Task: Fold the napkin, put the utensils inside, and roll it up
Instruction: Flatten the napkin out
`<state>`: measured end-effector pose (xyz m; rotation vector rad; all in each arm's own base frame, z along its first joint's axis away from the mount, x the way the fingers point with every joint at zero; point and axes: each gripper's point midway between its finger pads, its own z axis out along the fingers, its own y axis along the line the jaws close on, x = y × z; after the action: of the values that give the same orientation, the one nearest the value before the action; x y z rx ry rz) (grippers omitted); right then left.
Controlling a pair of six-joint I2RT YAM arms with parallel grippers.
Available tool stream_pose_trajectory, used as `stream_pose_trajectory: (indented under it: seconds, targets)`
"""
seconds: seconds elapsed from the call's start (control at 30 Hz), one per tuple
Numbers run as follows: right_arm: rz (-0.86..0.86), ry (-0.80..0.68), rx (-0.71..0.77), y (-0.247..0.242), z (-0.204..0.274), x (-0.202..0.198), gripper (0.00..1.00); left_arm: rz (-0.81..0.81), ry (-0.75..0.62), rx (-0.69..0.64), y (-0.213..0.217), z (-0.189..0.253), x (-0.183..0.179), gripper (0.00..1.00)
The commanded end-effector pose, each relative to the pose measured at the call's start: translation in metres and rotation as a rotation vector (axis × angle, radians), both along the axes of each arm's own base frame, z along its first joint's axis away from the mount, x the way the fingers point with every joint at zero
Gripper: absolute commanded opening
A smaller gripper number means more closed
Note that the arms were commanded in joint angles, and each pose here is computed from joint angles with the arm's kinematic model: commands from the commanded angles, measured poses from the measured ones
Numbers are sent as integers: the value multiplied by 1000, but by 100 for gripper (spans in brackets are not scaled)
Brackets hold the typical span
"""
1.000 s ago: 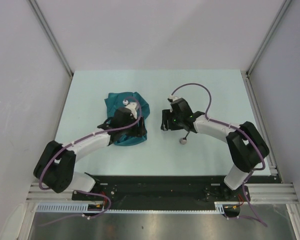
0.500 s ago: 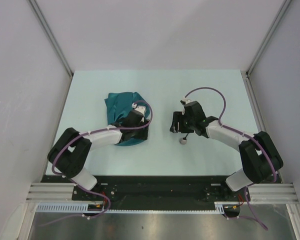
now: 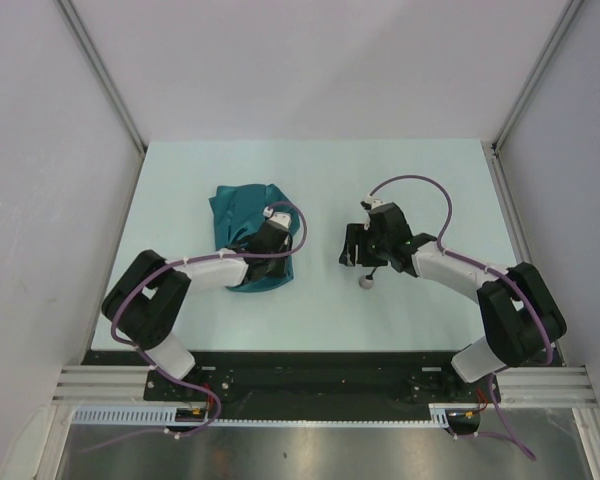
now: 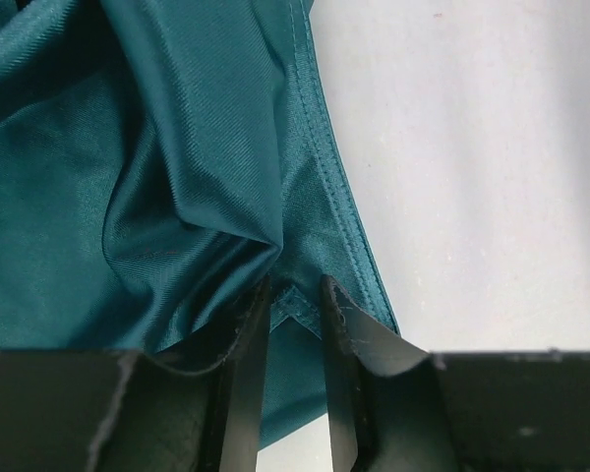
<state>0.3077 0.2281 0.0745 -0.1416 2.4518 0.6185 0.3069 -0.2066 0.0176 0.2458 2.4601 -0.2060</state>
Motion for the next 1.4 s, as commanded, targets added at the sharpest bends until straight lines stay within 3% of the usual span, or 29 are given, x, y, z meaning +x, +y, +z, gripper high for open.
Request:
stream_pose_trajectory:
  seconds: [0.0,0.27,0.47,0.57,0.6,0.67,1.07,1.33,1.37]
  targets:
    - [-4,-33,23,3,9,8,67,9,12,-7,-1,-2,-4,31]
    - [17,-49,20,14,18,22,68,44,32,-25,11,-9,-27,38]
    - [36,-50,15,24,17,25,68,31,70,-48,11,-19,-39,36]
    - [42,-52,-4,28,17,30,68,32,78,-62,12,-22,-46,19]
    - [49,-61,-3,32,21,33,68,36,79,-62,13,-23,-47,7]
    - [66,-57,-9,39,18,36,68,39,66,-74,16,-18,-50,0]
    - [223,-80,84,132,26,88,69,169,-129,-189,56,47,-73,0]
    - [277,7,186,174,-7,95,69,281,-143,-183,97,44,-78,1]
    - [282,16,192,176,-10,94,69,289,-135,-199,100,45,-77,7]
